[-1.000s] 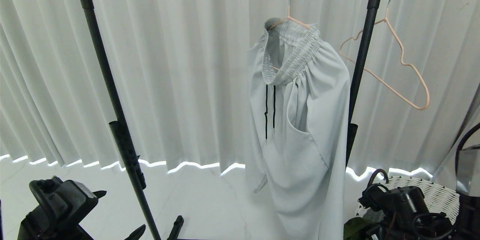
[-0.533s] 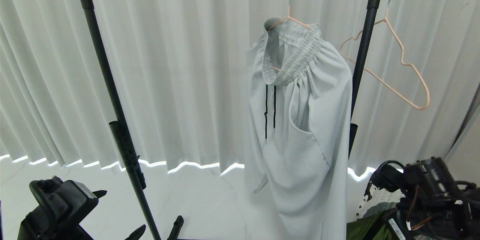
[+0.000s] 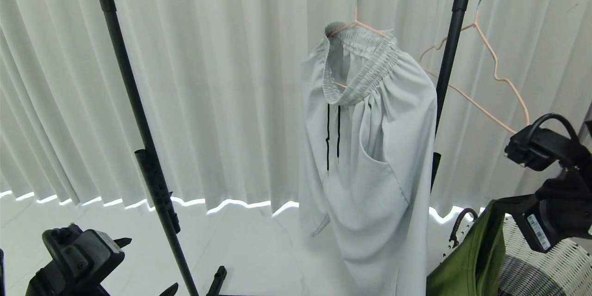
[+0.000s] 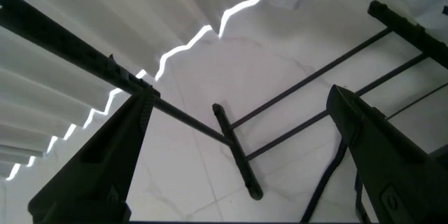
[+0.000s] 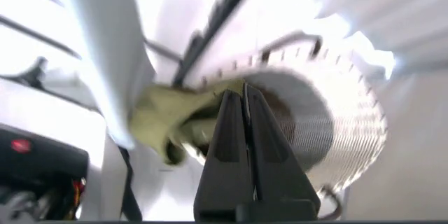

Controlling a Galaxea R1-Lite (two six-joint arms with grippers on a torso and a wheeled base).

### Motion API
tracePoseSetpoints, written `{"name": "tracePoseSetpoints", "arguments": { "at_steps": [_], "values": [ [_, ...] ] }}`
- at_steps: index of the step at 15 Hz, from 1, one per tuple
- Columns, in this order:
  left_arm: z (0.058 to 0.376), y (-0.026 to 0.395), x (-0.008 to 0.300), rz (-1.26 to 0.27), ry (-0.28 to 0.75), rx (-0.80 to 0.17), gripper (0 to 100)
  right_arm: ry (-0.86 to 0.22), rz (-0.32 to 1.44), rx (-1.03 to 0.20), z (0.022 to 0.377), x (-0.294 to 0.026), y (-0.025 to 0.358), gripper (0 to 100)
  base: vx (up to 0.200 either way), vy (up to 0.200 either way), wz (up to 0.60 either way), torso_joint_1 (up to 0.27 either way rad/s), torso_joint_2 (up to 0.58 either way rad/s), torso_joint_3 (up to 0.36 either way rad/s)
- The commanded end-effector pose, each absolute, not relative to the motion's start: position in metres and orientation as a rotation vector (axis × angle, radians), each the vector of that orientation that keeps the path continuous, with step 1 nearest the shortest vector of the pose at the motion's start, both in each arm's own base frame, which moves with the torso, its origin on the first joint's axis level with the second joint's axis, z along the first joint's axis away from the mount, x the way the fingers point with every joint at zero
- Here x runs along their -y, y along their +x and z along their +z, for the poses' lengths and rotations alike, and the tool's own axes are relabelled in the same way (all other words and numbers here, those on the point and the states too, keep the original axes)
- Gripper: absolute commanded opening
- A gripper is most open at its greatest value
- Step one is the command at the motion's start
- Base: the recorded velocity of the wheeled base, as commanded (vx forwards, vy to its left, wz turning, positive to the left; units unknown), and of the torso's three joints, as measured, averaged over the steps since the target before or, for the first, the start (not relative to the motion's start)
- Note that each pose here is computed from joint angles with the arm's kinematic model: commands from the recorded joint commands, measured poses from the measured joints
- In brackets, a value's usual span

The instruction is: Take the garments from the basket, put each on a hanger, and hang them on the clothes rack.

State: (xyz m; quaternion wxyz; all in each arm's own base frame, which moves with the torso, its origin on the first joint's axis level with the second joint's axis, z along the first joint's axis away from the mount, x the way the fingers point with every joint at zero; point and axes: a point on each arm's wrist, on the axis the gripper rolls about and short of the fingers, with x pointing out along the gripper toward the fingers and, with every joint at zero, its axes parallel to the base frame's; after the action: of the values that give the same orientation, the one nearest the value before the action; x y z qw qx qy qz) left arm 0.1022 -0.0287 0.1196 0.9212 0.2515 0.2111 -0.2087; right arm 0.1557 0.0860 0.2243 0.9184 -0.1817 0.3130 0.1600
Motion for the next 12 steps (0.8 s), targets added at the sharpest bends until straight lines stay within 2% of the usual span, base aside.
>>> {"name": "tracePoseSetpoints", "arguments": {
  "at_steps": [1,12],
  "values": [
    [0.1201,0.1018,0.0286,-0.428,0.517,-0.428,100,-0.357,0.359,-0.564,0.2419,-0.0855,0.1436,0,-0.200,0.000,0.00,0.002,0.00,0.002],
    [0.1224,0.0998,0.0281,-0.424,0.517,-0.408,100,-0.375,0.430,-0.545,0.2429,-0.0952,0.1362,0,-0.200,0.000,0.00,0.001,0.00,0.003]
  ]
}}
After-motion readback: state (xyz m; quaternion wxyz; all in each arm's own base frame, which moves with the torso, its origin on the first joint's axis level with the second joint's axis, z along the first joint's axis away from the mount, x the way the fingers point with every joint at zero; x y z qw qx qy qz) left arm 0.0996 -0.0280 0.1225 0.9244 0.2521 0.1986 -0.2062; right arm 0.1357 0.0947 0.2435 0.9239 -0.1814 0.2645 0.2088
